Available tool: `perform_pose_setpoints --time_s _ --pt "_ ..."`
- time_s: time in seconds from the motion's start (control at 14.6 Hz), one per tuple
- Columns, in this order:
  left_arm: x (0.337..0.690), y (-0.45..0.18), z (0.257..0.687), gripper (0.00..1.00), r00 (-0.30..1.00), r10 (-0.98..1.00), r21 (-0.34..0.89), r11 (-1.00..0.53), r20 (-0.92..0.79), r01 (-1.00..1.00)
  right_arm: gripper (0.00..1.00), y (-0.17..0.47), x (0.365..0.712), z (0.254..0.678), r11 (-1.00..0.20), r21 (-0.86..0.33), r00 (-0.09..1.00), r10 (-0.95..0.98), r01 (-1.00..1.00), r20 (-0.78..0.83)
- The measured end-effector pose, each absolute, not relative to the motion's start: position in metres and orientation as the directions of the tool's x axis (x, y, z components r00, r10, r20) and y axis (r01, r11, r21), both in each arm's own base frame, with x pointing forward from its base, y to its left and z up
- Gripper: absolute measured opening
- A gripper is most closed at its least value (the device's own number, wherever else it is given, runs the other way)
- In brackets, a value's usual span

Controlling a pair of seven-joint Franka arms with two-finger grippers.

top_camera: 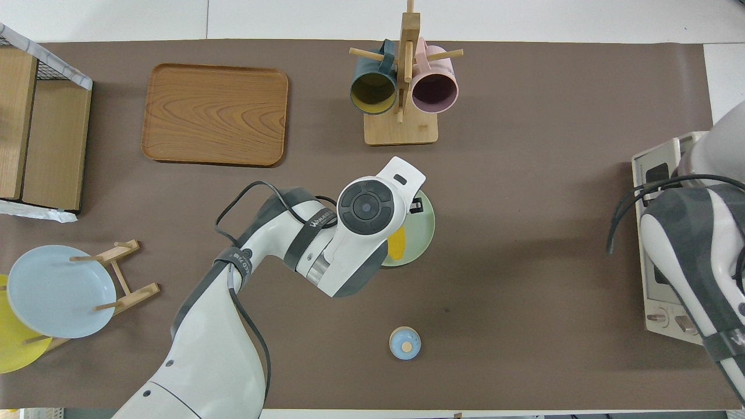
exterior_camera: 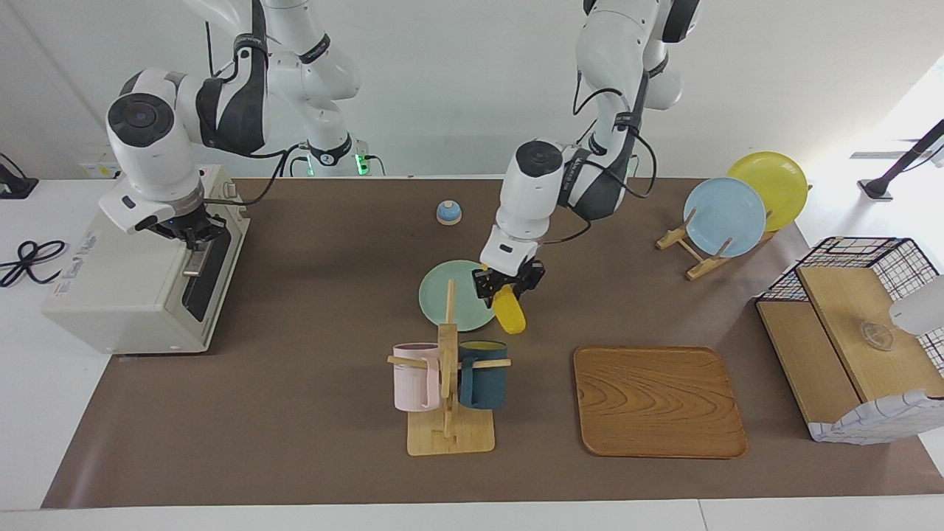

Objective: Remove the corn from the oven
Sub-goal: 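Carry the corn with the left gripper onto the wooden tray, then release the corn on the tray and lift the left gripper away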

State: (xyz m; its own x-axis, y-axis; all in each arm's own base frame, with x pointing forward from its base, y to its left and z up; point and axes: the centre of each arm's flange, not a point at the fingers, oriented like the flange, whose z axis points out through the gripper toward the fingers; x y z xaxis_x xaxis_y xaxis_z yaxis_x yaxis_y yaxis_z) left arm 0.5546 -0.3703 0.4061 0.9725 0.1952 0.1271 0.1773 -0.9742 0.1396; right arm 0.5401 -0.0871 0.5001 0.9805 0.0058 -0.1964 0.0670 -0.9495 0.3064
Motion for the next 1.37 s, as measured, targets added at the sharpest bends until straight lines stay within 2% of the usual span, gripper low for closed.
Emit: perform_pose_setpoints --time_s 0.34,0.55,0.62,0.75,1.1,1.17,1.37 --pt "0.634 -0.256 0.410 0.56 0.975 0.150 0.112 -0.985 0.162 0.133 0.01 -0.068 0.537 0.594 -0.986 0.164 0.989 -0.035 -0.011 -0.143" --pt "0.673 -0.209 0.379 0.56 0.984 0.092 0.081 -0.993 0.151 0.081 0.01 -0.056 0.534 0.609 -0.996 0.089 0.989 -0.027 -0.014 -0.148" --pt "0.684 -0.199 0.367 0.56 0.986 0.078 0.074 -0.995 0.147 0.068 0.07 -0.054 0.534 0.608 -0.997 0.070 0.988 -0.025 -0.014 -0.153" --pt "0.706 -0.184 0.347 0.56 0.988 0.052 0.066 -0.997 0.147 0.043 0.26 -0.052 0.534 0.606 -0.999 0.052 0.987 -0.023 -0.015 -0.161" --pt "0.741 -0.161 0.314 0.56 0.988 0.014 0.070 -0.998 0.156 0.003 0.83 -0.035 0.539 0.610 -0.998 0.054 0.988 0.010 0.019 -0.152" --pt "0.743 -0.162 0.307 0.56 0.988 -0.011 0.067 -0.998 0.153 -0.022 0.97 -0.033 0.540 0.610 -0.998 0.053 0.988 0.014 0.023 -0.156" --pt "0.744 -0.163 0.308 0.56 0.986 -0.072 0.057 -0.995 0.147 -0.082 1.00 -0.021 0.542 0.607 -0.998 0.054 0.986 0.035 0.044 -0.162"
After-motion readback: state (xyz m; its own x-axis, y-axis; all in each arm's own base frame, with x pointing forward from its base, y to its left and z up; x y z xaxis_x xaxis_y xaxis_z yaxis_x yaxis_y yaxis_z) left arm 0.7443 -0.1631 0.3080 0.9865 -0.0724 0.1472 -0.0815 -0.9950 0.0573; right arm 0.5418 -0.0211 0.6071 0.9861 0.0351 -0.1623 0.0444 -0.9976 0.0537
